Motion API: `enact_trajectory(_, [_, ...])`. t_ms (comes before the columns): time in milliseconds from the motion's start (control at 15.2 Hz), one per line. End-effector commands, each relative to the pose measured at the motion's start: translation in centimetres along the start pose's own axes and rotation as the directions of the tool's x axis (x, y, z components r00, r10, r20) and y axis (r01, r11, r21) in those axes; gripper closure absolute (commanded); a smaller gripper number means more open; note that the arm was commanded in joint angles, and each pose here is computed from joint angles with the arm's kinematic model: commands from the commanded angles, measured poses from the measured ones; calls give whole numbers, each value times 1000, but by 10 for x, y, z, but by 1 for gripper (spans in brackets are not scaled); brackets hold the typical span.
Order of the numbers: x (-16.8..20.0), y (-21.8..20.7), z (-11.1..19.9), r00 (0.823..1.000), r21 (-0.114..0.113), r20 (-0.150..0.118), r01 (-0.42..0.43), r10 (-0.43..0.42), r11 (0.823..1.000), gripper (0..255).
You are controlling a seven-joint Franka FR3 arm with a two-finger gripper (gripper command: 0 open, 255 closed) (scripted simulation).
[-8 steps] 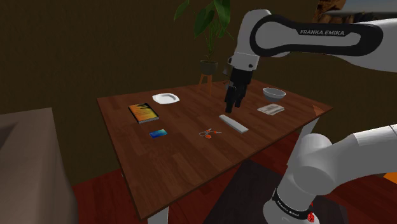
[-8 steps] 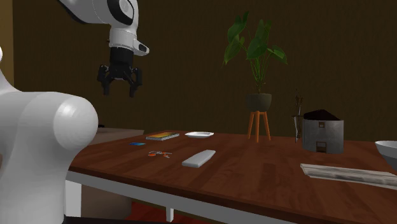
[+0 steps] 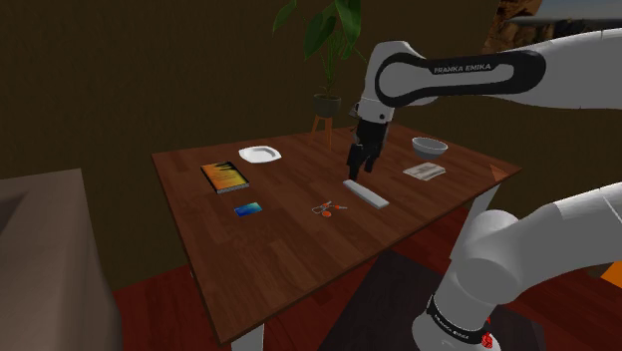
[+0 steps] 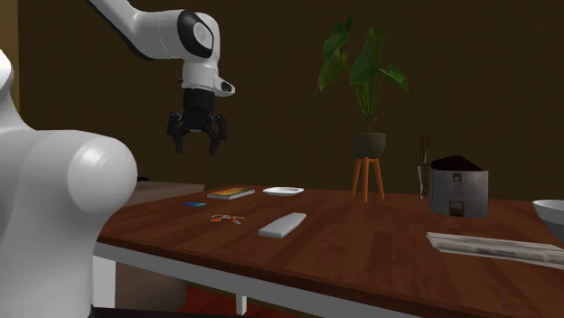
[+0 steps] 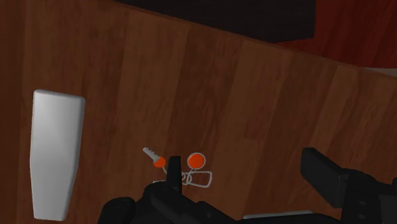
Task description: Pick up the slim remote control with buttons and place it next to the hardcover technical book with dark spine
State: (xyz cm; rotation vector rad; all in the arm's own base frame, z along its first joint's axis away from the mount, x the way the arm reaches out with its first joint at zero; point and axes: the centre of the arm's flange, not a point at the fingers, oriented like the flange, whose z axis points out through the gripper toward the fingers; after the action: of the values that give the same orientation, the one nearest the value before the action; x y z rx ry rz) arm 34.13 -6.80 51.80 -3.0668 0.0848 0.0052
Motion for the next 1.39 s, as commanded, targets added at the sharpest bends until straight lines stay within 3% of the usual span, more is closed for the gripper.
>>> enact_trajectory(0, [8, 22, 14, 1000, -8, -2, -25, 25, 1000, 0])
enact_trajectory(594, [45, 115, 71, 991, -40, -6, -135, 135, 990, 0])
enact_trajectory(1320, [75, 229, 134, 965, -77, -17, -262, 262, 962, 0])
